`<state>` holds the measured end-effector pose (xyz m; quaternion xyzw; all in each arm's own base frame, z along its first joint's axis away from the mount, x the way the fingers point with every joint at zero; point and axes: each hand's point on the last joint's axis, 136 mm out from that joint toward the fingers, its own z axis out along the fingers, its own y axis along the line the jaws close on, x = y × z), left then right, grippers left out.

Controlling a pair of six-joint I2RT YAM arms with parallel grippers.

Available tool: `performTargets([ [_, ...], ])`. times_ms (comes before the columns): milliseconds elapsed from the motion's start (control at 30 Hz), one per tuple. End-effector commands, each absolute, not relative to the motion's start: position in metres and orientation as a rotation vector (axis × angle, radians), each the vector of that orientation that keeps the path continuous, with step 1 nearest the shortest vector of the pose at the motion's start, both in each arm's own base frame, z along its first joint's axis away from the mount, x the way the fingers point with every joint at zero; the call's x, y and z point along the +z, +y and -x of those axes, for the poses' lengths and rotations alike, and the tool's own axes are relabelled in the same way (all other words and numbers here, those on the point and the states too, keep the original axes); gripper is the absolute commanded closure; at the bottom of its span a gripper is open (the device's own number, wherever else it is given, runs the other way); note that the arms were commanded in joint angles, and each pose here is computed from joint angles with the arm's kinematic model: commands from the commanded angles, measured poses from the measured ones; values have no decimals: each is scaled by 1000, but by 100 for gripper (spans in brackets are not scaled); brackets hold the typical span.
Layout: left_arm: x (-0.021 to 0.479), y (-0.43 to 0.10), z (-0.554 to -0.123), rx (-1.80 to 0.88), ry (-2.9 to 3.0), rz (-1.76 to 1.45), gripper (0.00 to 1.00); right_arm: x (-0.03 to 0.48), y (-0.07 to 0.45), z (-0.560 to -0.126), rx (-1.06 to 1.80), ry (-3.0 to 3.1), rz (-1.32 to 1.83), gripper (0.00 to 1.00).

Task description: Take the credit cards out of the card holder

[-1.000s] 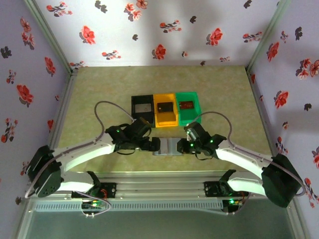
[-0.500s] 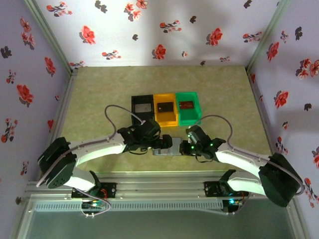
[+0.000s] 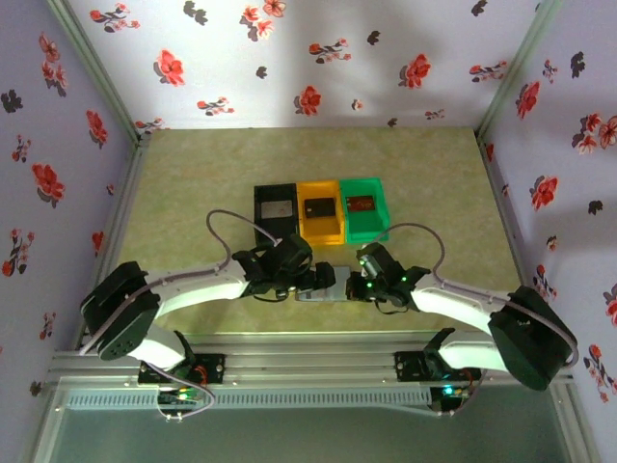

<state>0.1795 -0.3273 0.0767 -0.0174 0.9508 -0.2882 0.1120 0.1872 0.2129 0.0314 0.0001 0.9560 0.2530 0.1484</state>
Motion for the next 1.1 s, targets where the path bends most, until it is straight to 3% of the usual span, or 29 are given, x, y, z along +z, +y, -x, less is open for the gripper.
performTargets([
  [0,67,-329,-175,-859,2814,85,0,31,214,-190,722,2737,-17,94],
  [433,55,-339,-172,-959,2824,146,0,28,214,-188,715,2748,-15,96],
  [1067,52,-327,-172,-780,2842,83,0,27,212,-186,707,2749,-14,98],
])
